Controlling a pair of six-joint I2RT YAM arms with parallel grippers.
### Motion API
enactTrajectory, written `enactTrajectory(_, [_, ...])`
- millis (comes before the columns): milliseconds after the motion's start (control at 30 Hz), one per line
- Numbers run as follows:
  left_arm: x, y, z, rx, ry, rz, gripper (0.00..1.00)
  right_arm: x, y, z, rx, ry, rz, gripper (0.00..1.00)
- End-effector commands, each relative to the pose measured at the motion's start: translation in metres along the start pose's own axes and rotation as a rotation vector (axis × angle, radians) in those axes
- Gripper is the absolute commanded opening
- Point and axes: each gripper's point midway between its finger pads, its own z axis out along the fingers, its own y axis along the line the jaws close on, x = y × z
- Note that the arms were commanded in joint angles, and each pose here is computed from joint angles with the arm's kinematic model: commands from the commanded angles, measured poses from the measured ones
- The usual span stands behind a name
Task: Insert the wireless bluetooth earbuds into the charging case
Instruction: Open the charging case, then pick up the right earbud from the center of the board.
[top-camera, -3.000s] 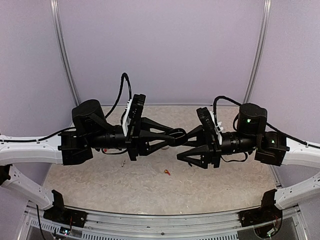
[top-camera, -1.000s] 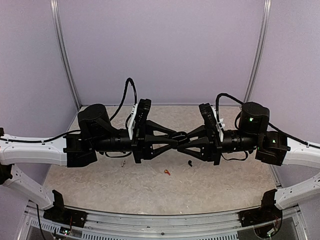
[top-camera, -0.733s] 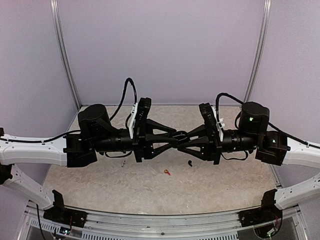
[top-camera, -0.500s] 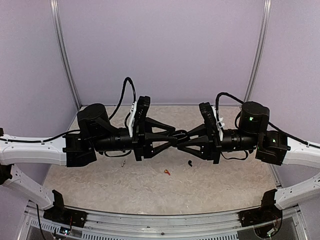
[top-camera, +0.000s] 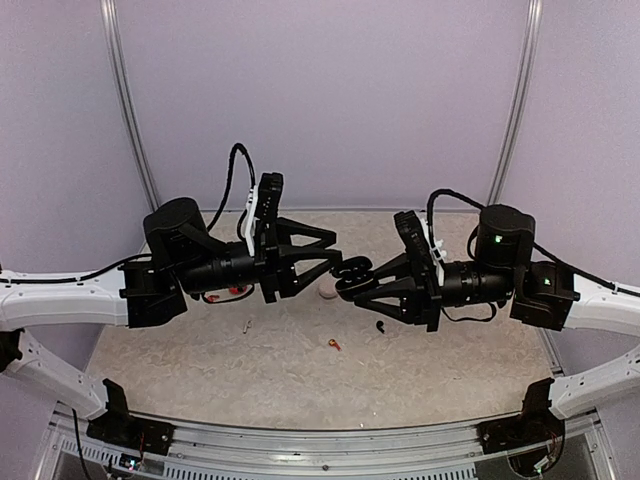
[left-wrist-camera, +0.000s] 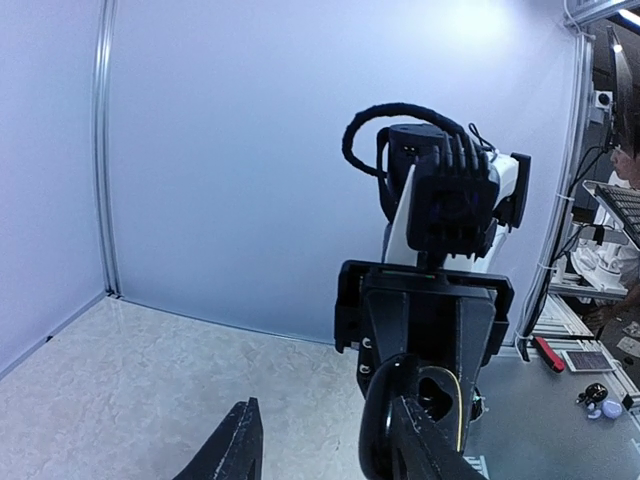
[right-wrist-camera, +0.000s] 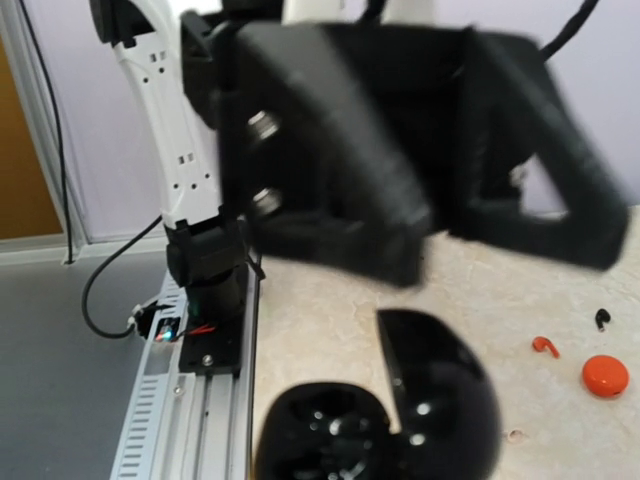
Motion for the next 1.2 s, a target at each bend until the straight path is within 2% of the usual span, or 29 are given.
enactTrajectory(0, [-0.015,0.007,-0.006,-0.036,-0.049,0.002,0.45,-0.006,0.006,0.0,-0.03,-0.01,-0.015,0.01])
enactTrajectory(233, [-0.012,0.009,-0.01,-0.042,-0.038,0.011,0.49,-0.005,0.003,-0.002,-0.009,-0.012,-0.009,0.0])
enactTrajectory(400, [-0.014,-0.008,-0.014,0.031,-0.028,0.054,0.56,-0.003,-0.003,-0.005,0.034,-0.002,-0.004,0.0])
enactTrajectory(567, [-0.004,-0.014,-0.002,0.066,0.021,0.059,0.56,-0.003,-0.002,-0.005,0.03,0.001,-0.007,0.0])
enactTrajectory(933, [0.009,0.025,0.013,-0.074,0.068,0.002,0.49,-0.001,0.006,-0.009,-0.006,0.015,-0.015,0.0])
enactTrajectory(1167, [0.005,0.033,0.004,-0.088,0.047,-0.001,0.55,0.001,-0.002,-0.016,0.049,0.008,-0.004,0.0])
